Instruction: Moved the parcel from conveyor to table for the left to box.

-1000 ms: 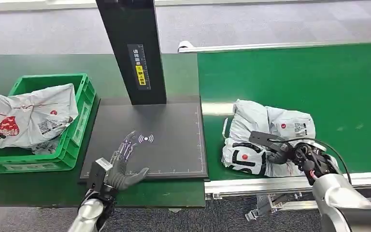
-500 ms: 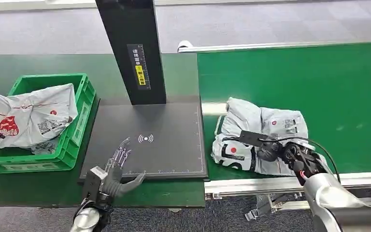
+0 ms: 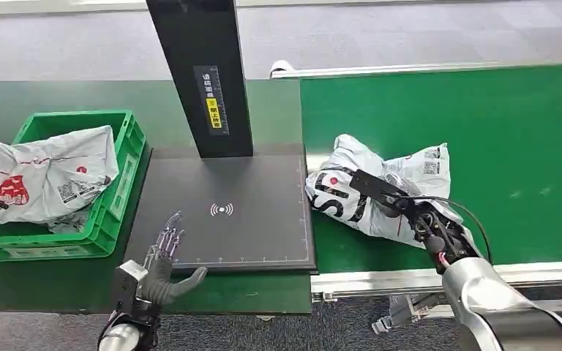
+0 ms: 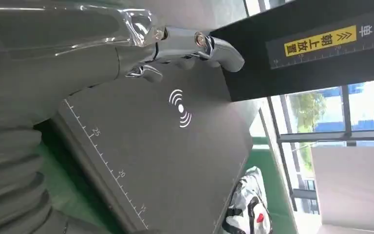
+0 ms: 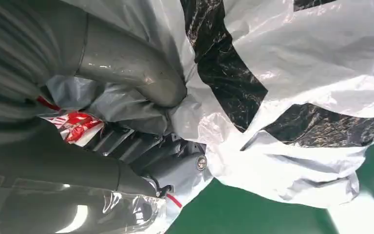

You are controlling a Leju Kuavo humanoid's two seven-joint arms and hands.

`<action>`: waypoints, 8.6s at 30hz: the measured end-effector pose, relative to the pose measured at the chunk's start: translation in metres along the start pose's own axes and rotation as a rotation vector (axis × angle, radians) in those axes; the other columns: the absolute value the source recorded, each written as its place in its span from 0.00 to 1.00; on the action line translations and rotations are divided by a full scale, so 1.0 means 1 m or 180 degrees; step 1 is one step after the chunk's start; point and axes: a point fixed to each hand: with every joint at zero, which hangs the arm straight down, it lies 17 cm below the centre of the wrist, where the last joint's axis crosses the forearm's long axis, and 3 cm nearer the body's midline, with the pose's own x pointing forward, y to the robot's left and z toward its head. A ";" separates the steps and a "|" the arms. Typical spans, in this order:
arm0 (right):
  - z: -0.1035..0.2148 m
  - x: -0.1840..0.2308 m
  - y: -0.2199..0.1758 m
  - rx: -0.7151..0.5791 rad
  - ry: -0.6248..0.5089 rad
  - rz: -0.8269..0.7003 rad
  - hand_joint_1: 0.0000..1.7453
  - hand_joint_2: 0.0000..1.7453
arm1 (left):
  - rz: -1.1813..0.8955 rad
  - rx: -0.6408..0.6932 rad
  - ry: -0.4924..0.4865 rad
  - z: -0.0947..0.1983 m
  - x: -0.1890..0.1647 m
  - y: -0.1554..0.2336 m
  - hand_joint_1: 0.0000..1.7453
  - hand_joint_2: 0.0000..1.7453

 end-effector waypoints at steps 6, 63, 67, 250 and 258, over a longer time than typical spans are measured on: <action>-0.001 0.008 -0.006 -0.0120 -0.0096 -0.0041 1.00 1.00 | -0.0002 0.0005 -0.0004 0.000 0.001 0.001 0.00 1.00; 0.085 0.277 0.128 -0.0311 -0.3257 0.1539 1.00 1.00 | -0.0195 0.0868 -0.0743 -0.043 0.063 0.058 0.00 1.00; 0.082 0.275 0.133 -0.0241 -0.3241 0.1585 1.00 1.00 | -0.0192 0.0870 -0.0742 -0.042 0.063 0.058 0.00 1.00; 0.113 0.147 0.025 -0.1342 -0.1963 -0.3142 0.00 1.00 | -0.0176 0.0748 -0.1136 -0.003 0.123 0.021 1.00 1.00; 0.109 0.127 0.031 -0.1345 -0.1860 -0.3082 0.00 1.00 | -0.1027 0.0858 -0.1310 -0.005 0.145 0.014 1.00 1.00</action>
